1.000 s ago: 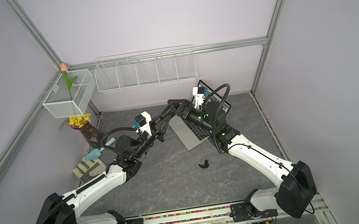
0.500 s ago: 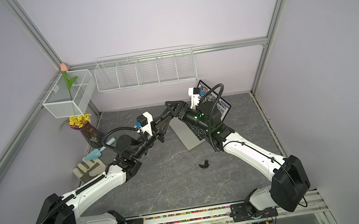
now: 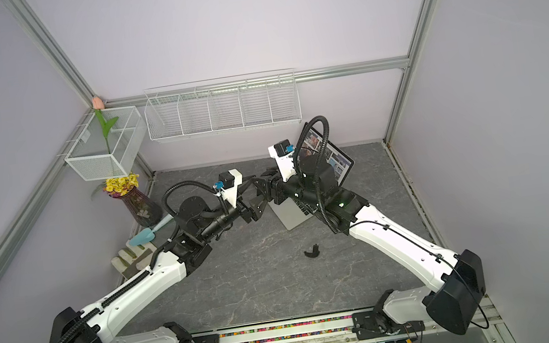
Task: Insert the wireless mouse receiver into the laptop
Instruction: Adjust the mouse as needed.
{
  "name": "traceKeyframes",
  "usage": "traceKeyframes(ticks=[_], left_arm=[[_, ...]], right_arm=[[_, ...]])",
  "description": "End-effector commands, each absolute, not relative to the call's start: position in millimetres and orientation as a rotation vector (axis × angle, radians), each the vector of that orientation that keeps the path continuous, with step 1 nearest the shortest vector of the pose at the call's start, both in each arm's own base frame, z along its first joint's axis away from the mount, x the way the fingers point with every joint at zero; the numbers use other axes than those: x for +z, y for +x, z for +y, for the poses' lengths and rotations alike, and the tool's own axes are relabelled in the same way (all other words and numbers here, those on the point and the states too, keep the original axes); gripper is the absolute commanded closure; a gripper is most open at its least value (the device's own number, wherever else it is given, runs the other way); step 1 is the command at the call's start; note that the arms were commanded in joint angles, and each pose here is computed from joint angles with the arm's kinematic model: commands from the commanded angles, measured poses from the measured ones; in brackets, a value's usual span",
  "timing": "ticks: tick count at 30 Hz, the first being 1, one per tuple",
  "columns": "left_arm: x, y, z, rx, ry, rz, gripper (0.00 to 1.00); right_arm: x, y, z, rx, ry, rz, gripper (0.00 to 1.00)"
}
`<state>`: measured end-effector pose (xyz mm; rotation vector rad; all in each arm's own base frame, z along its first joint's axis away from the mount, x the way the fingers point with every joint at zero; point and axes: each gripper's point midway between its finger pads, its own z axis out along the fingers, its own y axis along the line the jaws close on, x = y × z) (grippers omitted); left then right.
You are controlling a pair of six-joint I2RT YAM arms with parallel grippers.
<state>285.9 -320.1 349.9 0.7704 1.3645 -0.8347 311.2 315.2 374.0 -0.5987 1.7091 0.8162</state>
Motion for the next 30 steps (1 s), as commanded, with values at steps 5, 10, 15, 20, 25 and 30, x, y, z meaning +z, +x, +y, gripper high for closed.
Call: traceKeyframes(ticks=[5, 10, 15, 20, 25, 30], left_arm=[[363.7, 278.4, -323.6, -0.897, 0.762, 1.305, 0.33], [371.7, 278.9, -327.2, -0.954, 0.729, 1.268, 0.39], [376.4, 277.5, -328.4, -0.981, 0.715, 1.243, 0.5], [383.0, 271.8, -322.9, -0.973, 0.712, 1.225, 0.47], [387.7, 266.0, -315.6, -0.945, 0.717, 1.207, 0.6], [391.2, 260.9, -317.7, -0.958, 0.745, 1.192, 0.88]], right_arm=[[356.7, 303.3, 322.8, 0.675, -0.781, 1.695, 0.58], [338.0, 298.2, 340.0, 0.638, -0.86, 1.716, 0.57], [333.3, 293.8, 350.0, 0.709, -0.876, 1.724, 0.57], [324.4, 301.7, 339.1, 0.631, -0.837, 1.782, 0.57], [313.3, 298.8, 336.7, 0.618, -0.862, 1.833, 0.55], [312.6, 288.6, 341.7, 0.694, -0.894, 1.843, 0.5]])
